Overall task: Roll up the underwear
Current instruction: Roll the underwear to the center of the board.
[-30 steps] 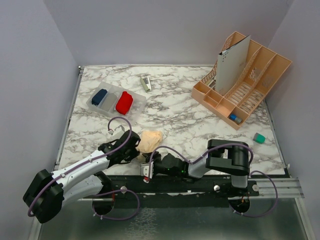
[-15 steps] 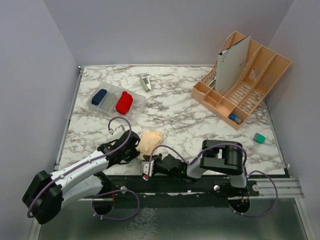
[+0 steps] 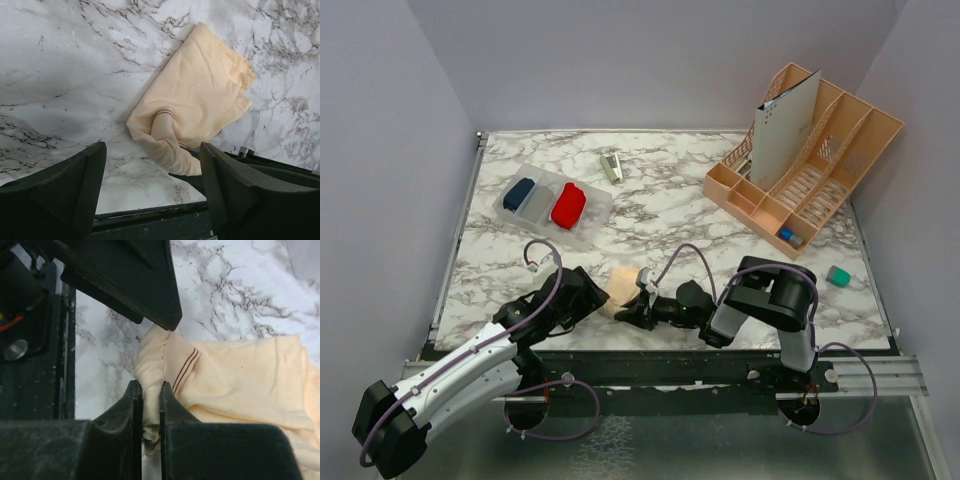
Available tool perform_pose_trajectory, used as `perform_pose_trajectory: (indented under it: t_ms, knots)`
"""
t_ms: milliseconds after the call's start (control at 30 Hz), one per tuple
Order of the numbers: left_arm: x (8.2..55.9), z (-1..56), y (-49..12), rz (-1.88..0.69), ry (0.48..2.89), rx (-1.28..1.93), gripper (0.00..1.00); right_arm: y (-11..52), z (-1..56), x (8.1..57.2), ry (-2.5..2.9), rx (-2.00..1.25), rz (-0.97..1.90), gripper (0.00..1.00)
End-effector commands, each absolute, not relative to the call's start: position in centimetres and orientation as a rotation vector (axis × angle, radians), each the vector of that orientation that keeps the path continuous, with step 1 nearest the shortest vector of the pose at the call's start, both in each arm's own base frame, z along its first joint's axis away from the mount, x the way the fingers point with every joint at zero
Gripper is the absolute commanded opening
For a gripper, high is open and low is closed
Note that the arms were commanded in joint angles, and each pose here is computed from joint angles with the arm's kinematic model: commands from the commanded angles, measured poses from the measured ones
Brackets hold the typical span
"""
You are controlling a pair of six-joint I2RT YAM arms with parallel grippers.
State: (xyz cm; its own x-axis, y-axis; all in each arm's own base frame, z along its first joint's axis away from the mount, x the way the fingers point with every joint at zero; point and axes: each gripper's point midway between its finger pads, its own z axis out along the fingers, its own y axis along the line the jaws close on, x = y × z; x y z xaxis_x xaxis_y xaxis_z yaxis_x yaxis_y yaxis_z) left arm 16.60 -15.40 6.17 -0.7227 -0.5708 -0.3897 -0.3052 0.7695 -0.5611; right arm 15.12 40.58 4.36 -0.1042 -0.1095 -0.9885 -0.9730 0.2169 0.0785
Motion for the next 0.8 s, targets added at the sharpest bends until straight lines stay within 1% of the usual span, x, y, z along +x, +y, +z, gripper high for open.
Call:
perform_pose_trajectory:
  t_ms: [0,167,233,367,567,700,767]
  knots:
    - [16.9,6.6,-15.9,-0.695,2.367,-0.637,0.81,39.9,3.0,13.5,1.705,-0.913,1.355,0.01]
    - [16.7,6.2,-17.2,-0.786,2.364,-0.597,0.81,38.6,1.5,14.7,1.887,-0.689,1.43,0.01]
    - [16.8,6.1,-17.6,-0.815,2.357,-0.588,0.81,38.0,0.7,15.1,1.944,-0.62,1.417,0.01]
    - [16.9,6.2,-17.9,-0.84,2.34,-0.556,0.8,36.8,-1.2,16.3,2.11,-0.458,1.349,0.04]
    - [16.7,5.5,-18.6,-0.904,2.33,-0.527,0.76,36.8,-3.5,16.4,2.306,-0.402,1.318,0.05]
    - [16.5,5.0,-18.5,-0.897,2.336,-0.506,0.74,35.4,-4.9,16.5,2.409,-0.25,1.291,0.05]
    - [16.4,4.6,-18.1,-0.877,2.337,-0.519,0.73,35.0,-5.2,16.2,2.423,-0.211,1.325,0.05]
